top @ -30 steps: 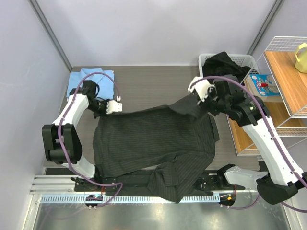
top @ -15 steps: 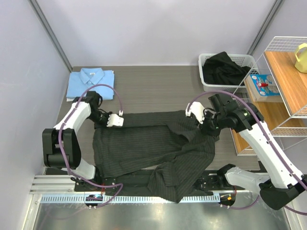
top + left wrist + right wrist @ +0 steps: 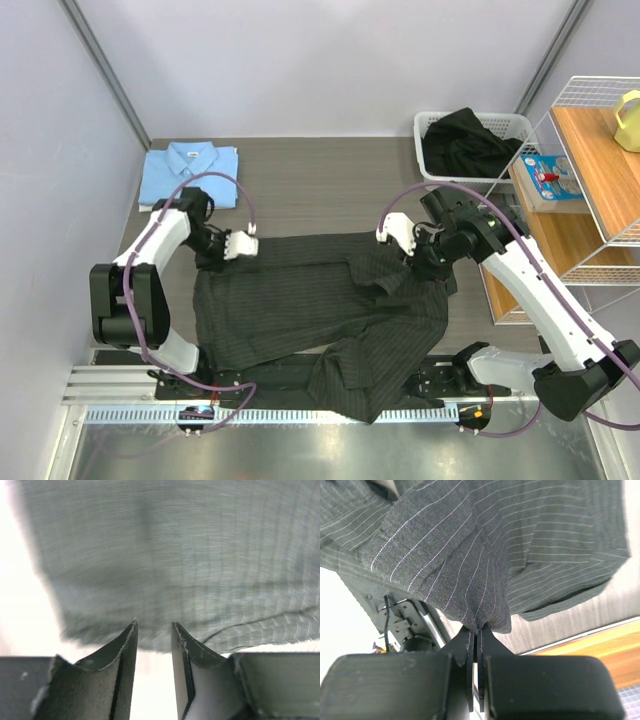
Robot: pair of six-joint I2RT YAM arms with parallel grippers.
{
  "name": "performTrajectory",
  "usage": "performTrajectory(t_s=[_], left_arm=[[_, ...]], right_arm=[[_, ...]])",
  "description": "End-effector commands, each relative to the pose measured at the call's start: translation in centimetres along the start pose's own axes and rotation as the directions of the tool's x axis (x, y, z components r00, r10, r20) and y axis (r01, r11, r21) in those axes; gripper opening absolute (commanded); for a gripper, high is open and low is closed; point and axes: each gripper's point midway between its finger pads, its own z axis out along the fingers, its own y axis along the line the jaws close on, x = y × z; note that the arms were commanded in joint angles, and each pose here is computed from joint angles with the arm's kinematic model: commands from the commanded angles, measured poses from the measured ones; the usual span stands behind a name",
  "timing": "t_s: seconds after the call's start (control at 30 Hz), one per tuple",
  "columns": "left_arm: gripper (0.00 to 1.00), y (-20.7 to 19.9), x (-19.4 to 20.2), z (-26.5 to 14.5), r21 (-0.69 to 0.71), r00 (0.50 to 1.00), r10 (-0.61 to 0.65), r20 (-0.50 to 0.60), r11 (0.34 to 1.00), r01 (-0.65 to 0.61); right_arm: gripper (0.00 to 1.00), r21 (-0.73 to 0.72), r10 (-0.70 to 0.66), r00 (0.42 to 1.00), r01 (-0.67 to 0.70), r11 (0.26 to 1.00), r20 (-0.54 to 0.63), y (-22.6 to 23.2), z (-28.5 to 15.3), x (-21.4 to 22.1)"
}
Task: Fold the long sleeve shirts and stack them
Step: Fold the shirt
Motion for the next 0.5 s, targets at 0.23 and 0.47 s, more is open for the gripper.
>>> performTrajectory(t_s=[0.23, 0.47], left_arm=[[0.38, 8.8, 1.7, -5.3, -0.169, 0.790, -0.584, 0.188, 0.773, 0.612], [0.35, 9.6, 7.9, -4.3, -0.093, 0.514, -0.822, 0.246, 0.508, 0.857]], right_arm=[[0.01, 0.114, -0.026, 0.997, 0.017, 0.993, 0.076, -3.5, -0.8, -3.7], [0.01, 0.106, 0.000, 0.997, -0.007, 0.994, 0.071, -5.6, 1.4, -5.6]])
